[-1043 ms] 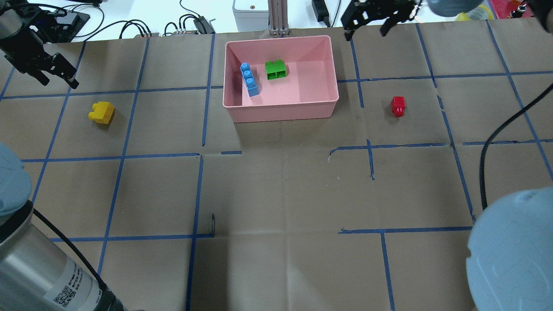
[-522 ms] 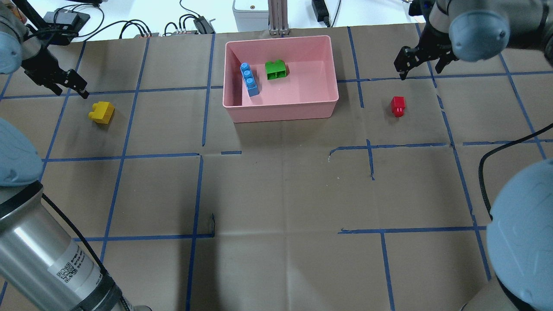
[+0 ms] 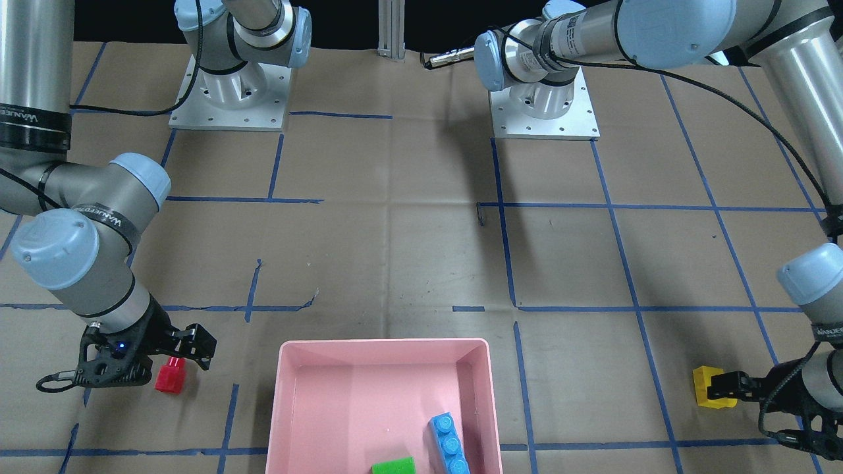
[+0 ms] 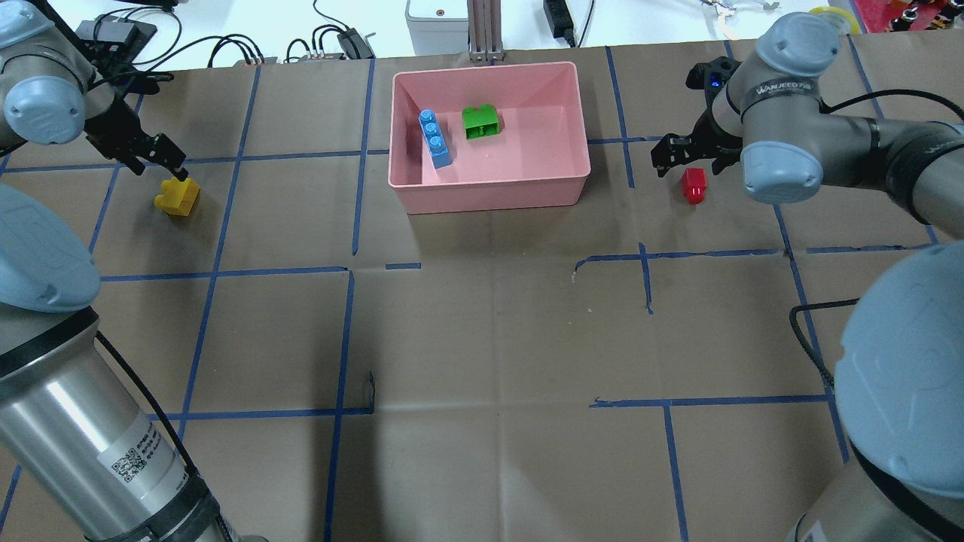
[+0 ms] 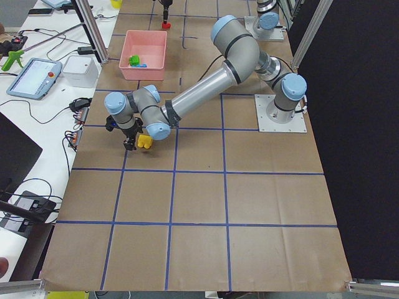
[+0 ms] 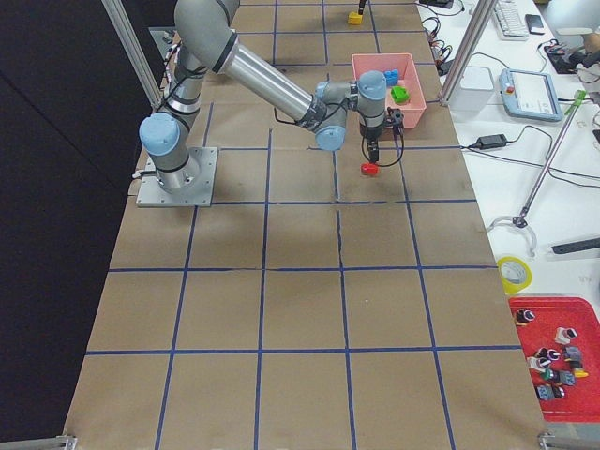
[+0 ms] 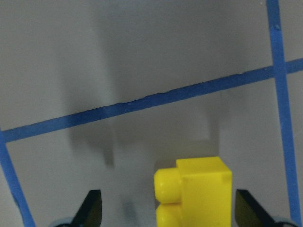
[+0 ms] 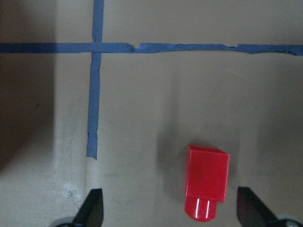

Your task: Put all blocks into box

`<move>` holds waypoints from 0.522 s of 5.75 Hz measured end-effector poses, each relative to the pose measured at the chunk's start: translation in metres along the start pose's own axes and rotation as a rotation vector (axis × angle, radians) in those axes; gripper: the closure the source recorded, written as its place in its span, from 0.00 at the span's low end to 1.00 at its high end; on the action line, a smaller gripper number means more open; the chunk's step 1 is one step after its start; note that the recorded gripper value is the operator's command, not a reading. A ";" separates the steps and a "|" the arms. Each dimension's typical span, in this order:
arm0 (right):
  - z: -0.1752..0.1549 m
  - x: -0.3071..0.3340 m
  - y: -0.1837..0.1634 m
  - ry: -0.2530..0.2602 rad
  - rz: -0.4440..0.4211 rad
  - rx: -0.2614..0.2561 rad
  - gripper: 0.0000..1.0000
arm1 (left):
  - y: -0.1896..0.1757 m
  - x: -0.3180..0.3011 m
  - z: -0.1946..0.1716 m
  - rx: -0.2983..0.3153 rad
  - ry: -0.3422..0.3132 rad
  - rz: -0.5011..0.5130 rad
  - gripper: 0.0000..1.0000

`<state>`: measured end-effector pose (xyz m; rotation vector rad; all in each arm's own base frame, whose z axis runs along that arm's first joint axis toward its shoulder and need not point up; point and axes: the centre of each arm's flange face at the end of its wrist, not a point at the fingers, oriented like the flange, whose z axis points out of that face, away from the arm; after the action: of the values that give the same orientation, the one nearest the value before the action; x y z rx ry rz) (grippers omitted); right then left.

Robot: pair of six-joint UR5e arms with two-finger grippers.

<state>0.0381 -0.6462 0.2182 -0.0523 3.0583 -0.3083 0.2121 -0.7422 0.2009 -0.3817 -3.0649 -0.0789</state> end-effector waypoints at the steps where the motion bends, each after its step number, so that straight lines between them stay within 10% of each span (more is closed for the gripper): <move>1: 0.011 0.008 0.003 0.005 0.010 0.010 0.01 | 0.001 0.006 0.008 -0.014 0.011 0.007 0.01; 3: 0.029 0.018 0.006 0.008 0.023 0.033 0.01 | 0.009 0.011 0.023 -0.042 0.031 0.012 0.11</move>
<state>0.0224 -0.6467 0.1874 -0.0149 3.0587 -0.3581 0.2028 -0.7292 0.1793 -0.3975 -3.0341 -0.1467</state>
